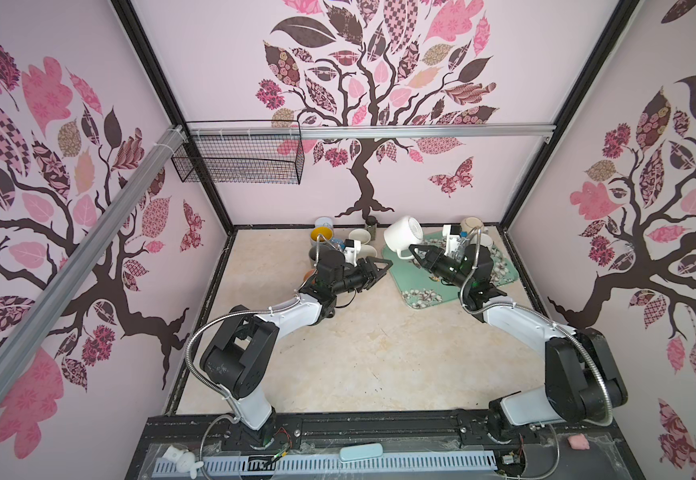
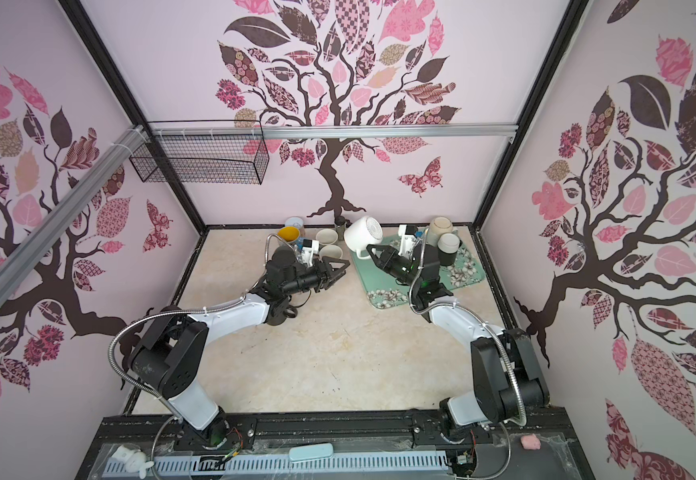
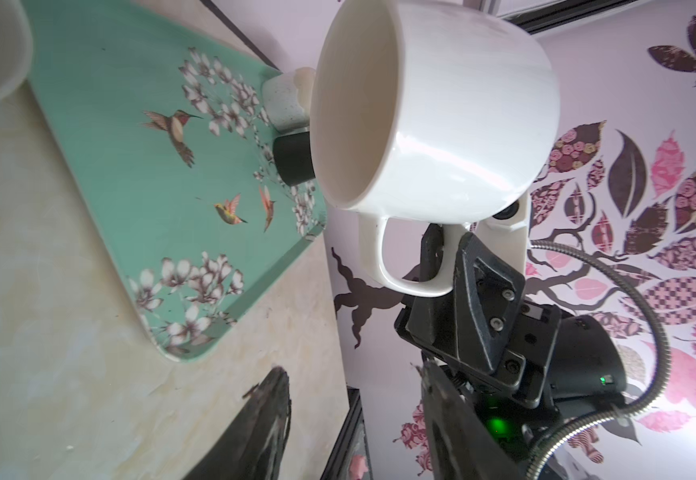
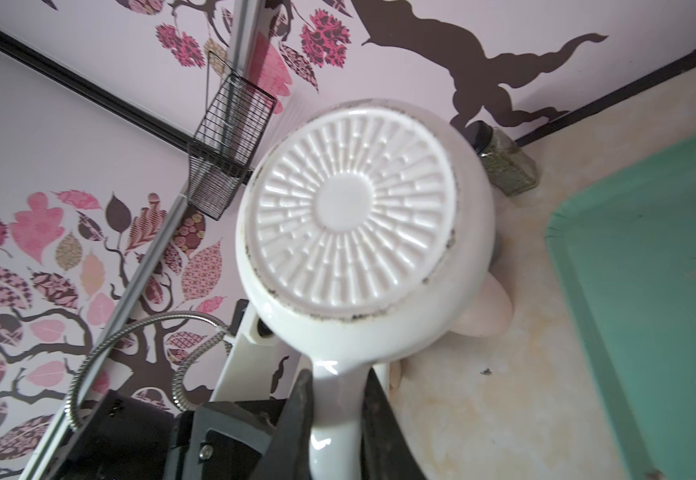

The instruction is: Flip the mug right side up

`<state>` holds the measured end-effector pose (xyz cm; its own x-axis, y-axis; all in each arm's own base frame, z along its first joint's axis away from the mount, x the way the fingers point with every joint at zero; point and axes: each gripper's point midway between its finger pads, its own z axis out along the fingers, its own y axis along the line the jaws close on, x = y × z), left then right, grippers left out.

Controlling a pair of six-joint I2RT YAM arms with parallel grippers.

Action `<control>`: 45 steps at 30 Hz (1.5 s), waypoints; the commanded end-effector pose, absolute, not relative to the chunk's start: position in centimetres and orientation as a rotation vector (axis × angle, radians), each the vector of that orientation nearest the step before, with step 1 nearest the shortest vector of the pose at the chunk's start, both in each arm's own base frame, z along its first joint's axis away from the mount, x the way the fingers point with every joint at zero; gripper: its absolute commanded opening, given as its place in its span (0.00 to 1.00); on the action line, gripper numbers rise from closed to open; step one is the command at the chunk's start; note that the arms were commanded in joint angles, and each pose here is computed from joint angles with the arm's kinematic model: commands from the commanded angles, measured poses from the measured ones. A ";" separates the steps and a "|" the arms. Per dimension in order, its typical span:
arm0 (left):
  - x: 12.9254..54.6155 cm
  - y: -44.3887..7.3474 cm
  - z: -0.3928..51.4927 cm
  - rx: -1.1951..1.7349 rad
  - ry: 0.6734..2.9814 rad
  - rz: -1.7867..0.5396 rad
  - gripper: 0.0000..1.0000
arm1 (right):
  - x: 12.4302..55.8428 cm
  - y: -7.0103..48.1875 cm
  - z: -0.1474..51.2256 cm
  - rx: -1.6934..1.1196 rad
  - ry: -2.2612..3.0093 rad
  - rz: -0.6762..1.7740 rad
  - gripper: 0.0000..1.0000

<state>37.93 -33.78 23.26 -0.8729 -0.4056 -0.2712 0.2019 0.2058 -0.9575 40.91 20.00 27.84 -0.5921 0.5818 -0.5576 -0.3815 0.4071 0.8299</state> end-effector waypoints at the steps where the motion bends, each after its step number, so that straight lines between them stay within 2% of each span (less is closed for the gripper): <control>1: 38.3 -34.6 26.0 -0.169 1.894 -1.872 0.54 | 39.6 21.3 34.4 0.035 1.519 1.489 0.00; 8: 38.4 -35.1 29.2 -0.081 1.752 -1.980 0.54 | 39.0 22.0 35.0 0.017 1.496 1.564 0.00; 21: 38.7 -34.1 34.5 0.031 1.574 -2.007 0.54 | 38.3 22.8 35.1 0.010 1.482 1.637 0.00; 30: 38.5 -33.8 37.2 0.137 1.504 -2.028 0.47 | 37.6 24.5 35.0 -0.008 1.476 1.741 0.00; 33: 38.3 -33.7 37.5 0.161 1.496 -2.022 0.39 | 37.6 24.9 34.9 -0.001 1.468 1.787 0.00; 35: 38.2 -33.5 37.7 0.181 1.490 -2.012 0.29 | 37.6 25.2 34.7 -0.004 1.480 1.791 0.00; 39: 37.8 -33.0 38.0 0.233 1.486 -1.974 0.01 | 37.9 25.5 33.7 -0.007 1.547 1.742 0.00; 40: 37.8 -32.8 37.9 0.245 1.495 -1.956 0.00 | 38.1 25.6 33.0 -0.012 1.586 1.718 0.01; 41: 37.8 -32.5 37.8 0.260 1.504 -1.935 0.00 | 38.1 25.8 32.6 -0.026 1.622 1.693 0.08; 45: 37.5 -32.0 36.7 0.328 1.577 -1.843 0.00 | 38.2 26.2 31.1 -0.097 1.743 1.576 0.21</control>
<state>40.36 -32.48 30.71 -0.8542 -0.3599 -0.3753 0.4065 -0.0120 -0.9136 39.36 24.80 31.54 -0.6843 0.5318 -0.4990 -0.4988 0.1578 0.8522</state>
